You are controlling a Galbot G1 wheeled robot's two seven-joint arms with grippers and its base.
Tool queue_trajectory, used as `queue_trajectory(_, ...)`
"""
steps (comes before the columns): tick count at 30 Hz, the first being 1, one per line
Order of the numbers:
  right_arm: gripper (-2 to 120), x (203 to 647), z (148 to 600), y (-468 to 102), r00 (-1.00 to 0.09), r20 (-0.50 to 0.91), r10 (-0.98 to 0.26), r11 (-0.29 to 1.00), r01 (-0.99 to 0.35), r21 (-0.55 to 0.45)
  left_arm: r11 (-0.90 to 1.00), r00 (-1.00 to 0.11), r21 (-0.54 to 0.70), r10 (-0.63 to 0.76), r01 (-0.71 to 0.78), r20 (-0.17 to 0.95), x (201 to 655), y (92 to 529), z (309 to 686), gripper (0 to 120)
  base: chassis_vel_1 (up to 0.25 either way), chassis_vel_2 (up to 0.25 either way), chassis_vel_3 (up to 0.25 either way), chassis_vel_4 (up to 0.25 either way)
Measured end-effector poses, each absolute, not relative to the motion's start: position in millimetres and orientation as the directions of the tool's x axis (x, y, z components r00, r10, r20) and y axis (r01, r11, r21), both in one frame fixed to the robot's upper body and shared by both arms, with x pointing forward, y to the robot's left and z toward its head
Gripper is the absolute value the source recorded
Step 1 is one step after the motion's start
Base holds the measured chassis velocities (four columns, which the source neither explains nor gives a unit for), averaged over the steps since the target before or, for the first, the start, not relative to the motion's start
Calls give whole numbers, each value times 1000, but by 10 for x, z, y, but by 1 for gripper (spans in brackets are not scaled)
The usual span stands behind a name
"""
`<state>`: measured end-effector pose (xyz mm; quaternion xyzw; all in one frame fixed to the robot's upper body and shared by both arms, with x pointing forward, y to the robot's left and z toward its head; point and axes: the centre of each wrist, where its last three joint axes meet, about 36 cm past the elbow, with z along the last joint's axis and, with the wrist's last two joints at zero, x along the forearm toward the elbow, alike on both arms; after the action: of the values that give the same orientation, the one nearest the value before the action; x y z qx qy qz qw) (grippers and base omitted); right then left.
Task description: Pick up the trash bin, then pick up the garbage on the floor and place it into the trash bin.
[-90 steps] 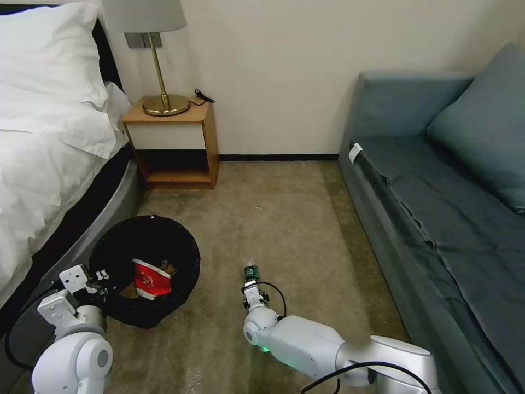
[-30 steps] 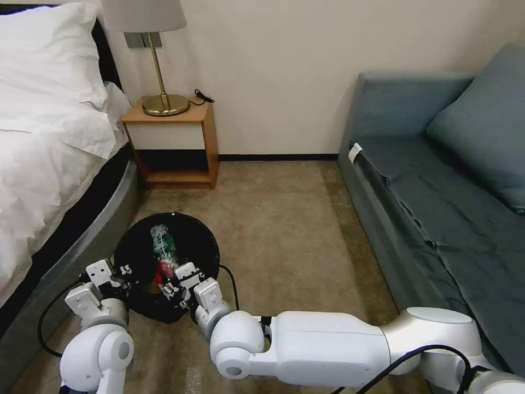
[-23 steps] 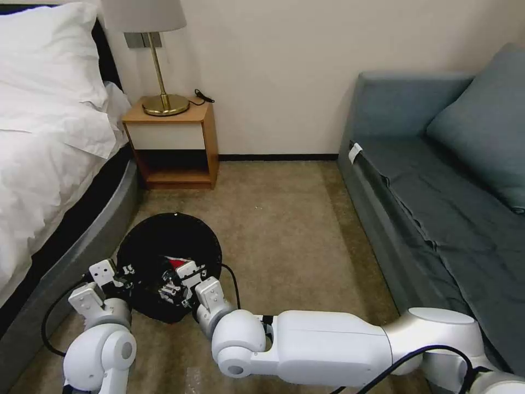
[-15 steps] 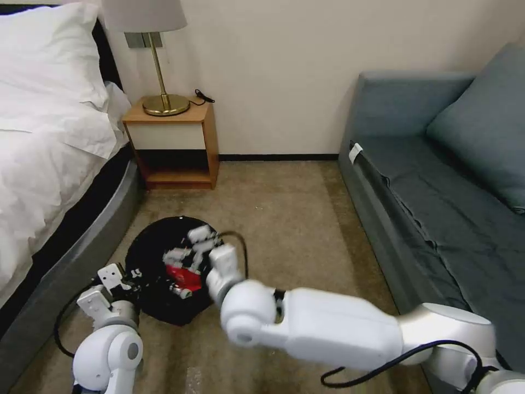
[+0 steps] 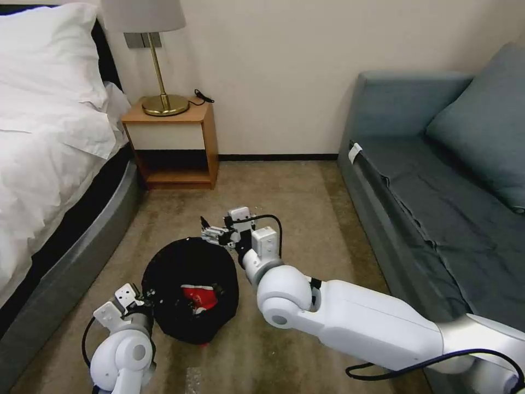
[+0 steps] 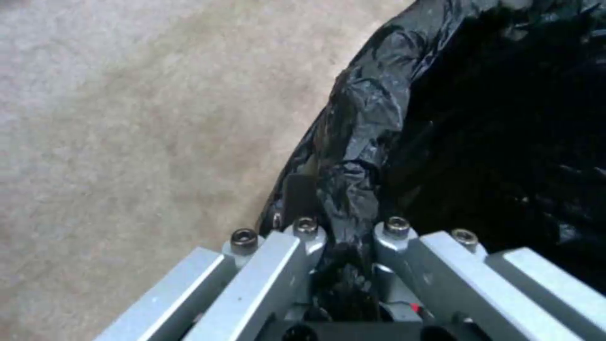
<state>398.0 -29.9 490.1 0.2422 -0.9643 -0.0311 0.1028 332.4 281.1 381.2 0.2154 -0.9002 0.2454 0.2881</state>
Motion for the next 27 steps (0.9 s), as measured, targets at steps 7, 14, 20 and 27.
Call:
queue_trajectory(7,100,3960,4808,-433,-871,196,-450,893,-437,107,780,-722,-302,-258,-547,642,3377,2863,3652,3,0,0,0,0)
queue_trajectory(14,100,3987,4774,-550,-884,197,-424,905,-411,104,793,-764,-307,-282,-526,580,3390,2875,3603,12,0,0,0,0)
queue_trajectory(20,100,4024,4755,-666,-896,195,-398,917,-386,101,824,-820,-298,-304,-481,485,3413,2871,3596,36,0,0,0,0)
queue_trajectory(27,100,4055,4772,-750,-906,187,-380,925,-366,107,859,-864,-266,-319,-438,390,3396,2890,3624,57,0,0,0,0)
